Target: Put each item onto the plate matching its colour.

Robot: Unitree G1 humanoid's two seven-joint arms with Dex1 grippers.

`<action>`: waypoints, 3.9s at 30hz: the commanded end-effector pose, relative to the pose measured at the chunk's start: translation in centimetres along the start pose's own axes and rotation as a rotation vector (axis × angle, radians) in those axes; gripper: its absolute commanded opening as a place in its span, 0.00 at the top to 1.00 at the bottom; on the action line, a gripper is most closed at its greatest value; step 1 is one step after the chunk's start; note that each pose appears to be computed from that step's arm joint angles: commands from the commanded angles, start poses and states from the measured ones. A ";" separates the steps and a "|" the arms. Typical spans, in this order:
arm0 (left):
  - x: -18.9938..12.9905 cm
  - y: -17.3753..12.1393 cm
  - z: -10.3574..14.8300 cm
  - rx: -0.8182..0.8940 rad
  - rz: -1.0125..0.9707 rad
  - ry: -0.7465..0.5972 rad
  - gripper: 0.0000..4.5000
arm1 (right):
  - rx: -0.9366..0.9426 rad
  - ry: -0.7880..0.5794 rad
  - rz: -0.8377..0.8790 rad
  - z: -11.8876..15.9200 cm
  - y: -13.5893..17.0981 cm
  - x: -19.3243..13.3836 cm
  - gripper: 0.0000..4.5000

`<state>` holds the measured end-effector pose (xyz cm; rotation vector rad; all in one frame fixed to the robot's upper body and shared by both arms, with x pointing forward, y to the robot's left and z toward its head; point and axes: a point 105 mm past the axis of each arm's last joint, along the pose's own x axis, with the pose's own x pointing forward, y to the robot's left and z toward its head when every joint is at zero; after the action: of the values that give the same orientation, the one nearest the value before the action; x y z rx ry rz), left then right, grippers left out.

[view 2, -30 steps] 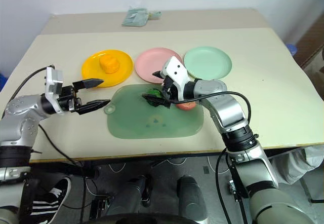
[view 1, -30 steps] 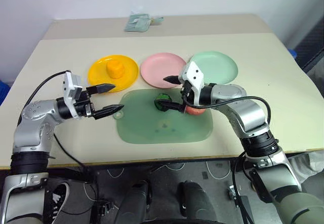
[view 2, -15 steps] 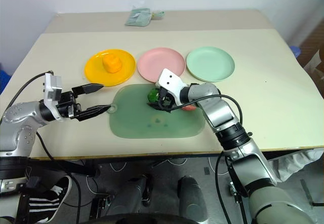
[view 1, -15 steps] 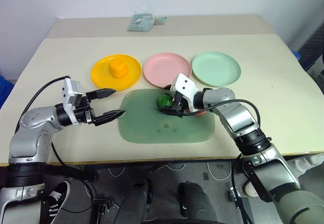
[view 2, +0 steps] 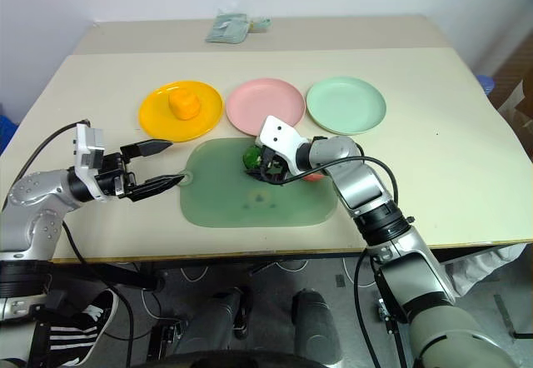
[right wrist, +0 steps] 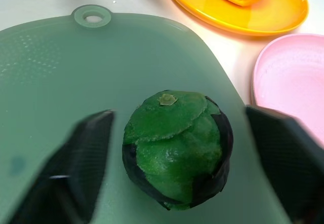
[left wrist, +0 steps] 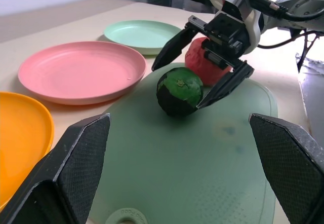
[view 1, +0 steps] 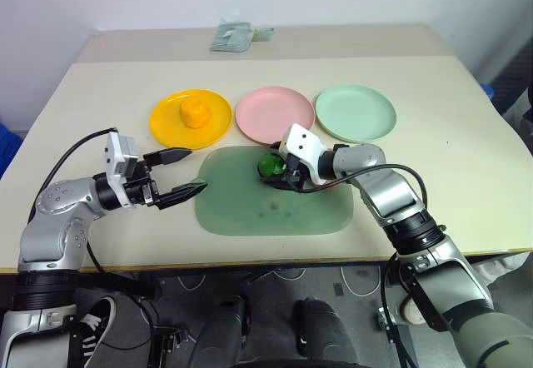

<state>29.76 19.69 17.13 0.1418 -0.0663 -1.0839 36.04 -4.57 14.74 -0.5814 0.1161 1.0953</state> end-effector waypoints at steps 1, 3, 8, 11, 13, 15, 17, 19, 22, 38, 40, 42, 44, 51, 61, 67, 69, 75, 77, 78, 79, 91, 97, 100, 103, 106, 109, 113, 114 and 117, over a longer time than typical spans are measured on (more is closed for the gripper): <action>0.2 0.0 0.8 0.038 -0.008 -0.019 0.00 | -0.030 -0.049 -0.036 1.5 -0.6 -0.5 0.40; 0.1 0.0 0.9 0.037 -0.007 -0.022 0.00 | -0.025 -0.052 -0.025 1.6 -0.5 -0.6 0.40; -0.1 0.1 0.9 0.039 -0.002 -0.027 0.00 | -0.003 -0.085 -0.032 2.3 -0.7 -0.9 0.40; 0.0 0.3 1.1 0.036 0.009 -0.042 0.00 | 0.049 -0.151 -0.064 3.5 -1.6 -1.3 0.40; 0.1 0.4 1.2 0.039 0.014 -0.047 0.00 | 0.093 -0.179 -0.108 4.0 -2.7 -1.7 0.40; 0.1 0.4 1.2 0.040 0.017 -0.052 0.00 | 0.108 -0.198 -0.122 4.4 -3.2 -1.9 0.40; 0.2 0.6 1.4 0.042 0.022 -0.061 0.00 | 0.149 -0.241 -0.156 5.1 -4.0 -2.2 0.40; 0.4 0.7 1.6 0.043 0.031 -0.079 0.00 | 0.180 -0.294 -0.261 5.7 -6.0 -2.8 0.40; 0.7 1.0 2.4 0.023 0.044 -0.126 0.00 | 0.272 -0.320 -0.509 5.1 -10.7 -4.6 0.40; 2.2 1.9 2.4 0.068 0.152 -0.147 0.00 | 0.240 -0.153 -0.943 -1.6 -17.2 -9.0 0.22; 2.0 1.7 2.5 0.042 0.135 -0.152 0.00 | 0.221 -0.185 -0.945 -0.9 -17.4 -9.3 0.01; 1.9 1.6 2.5 0.037 0.128 -0.149 0.00 | 0.189 -0.225 -0.941 0.0 -17.4 -9.8 0.01; 1.6 1.3 2.5 0.024 0.107 -0.137 0.00 | 0.182 -0.297 -0.886 1.3 -17.0 -10.1 0.01; 0.6 -0.6 2.1 -0.015 -0.042 -0.072 0.00 | 0.216 -0.324 -0.214 3.2 -7.1 -8.8 0.01; 3.1 -1.9 0.1 0.027 -0.127 -0.028 0.00 | 0.238 -0.076 -0.123 -2.0 -4.1 -9.4 0.01; 3.8 -1.9 -0.1 0.027 -0.111 -0.052 0.00 | 0.243 -0.002 -0.086 -4.2 -2.6 -8.7 0.01; 4.0 -2.0 -0.1 0.027 -0.111 -0.057 0.00 | 0.236 0.027 -0.090 -5.0 -2.3 -8.4 0.01; 3.9 -1.9 -0.1 0.029 -0.102 -0.054 0.00 | 0.260 0.021 -0.090 -5.1 -2.4 -7.8 0.23; 3.6 -1.5 0.0 0.029 -0.078 -0.060 0.00 | 0.268 -0.054 -0.096 -3.3 -2.9 -7.7 0.27; 3.4 -1.1 0.2 0.030 -0.056 -0.069 0.00 | 0.271 -0.104 -0.106 -2.1 -3.3 -7.7 0.27; 3.3 -0.7 0.3 0.036 -0.028 -0.079 0.00 | 0.285 -0.153 -0.107 -1.0 -3.7 -7.6 0.27; 3.1 2.0 -0.5 0.023 0.243 -0.083 0.00 | 0.125 -0.274 -0.531 4.3 -12.2 -1.5 0.27; 3.1 2.5 -0.3 0.030 0.329 -0.102 0.00 | 0.114 -0.193 -0.503 2.7 -10.9 2.5 0.27; 3.1 2.1 -0.3 0.037 0.330 -0.101 0.00 | 0.182 -0.226 -0.432 2.5 -10.3 2.8 0.06; 3.2 1.7 -0.1 0.030 0.321 -0.117 0.00 | 0.181 -0.263 -0.386 3.0 -10.0 2.6 0.00; 3.4 0.2 0.7 0.007 0.221 -0.169 0.00 | 0.208 -0.432 -0.360 5.7 -10.8 0.3 0.00; 3.2 -0.8 0.9 -0.003 0.135 -0.169 0.00 | 0.235 -0.584 -0.320 7.0 -10.7 -2.8 0.00; 3.1 -0.9 1.3 -0.014 0.088 -0.173 0.00 | 0.196 -0.609 -0.240 5.9 -8.7 -6.1 0.00; 2.6 -0.6 1.3 -0.009 0.081 -0.166 0.00 | 0.159 -0.586 -0.192 5.3 -7.2 -6.8 0.00; 2.2 -0.4 1.3 0.003 0.064 -0.151 0.00 | 0.119 -0.475 -0.073 2.9 -3.4 -7.7 0.00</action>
<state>30.50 17.27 17.31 0.0472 -0.1661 -1.0121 36.71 -11.57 20.11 -0.1381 -0.2068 1.0272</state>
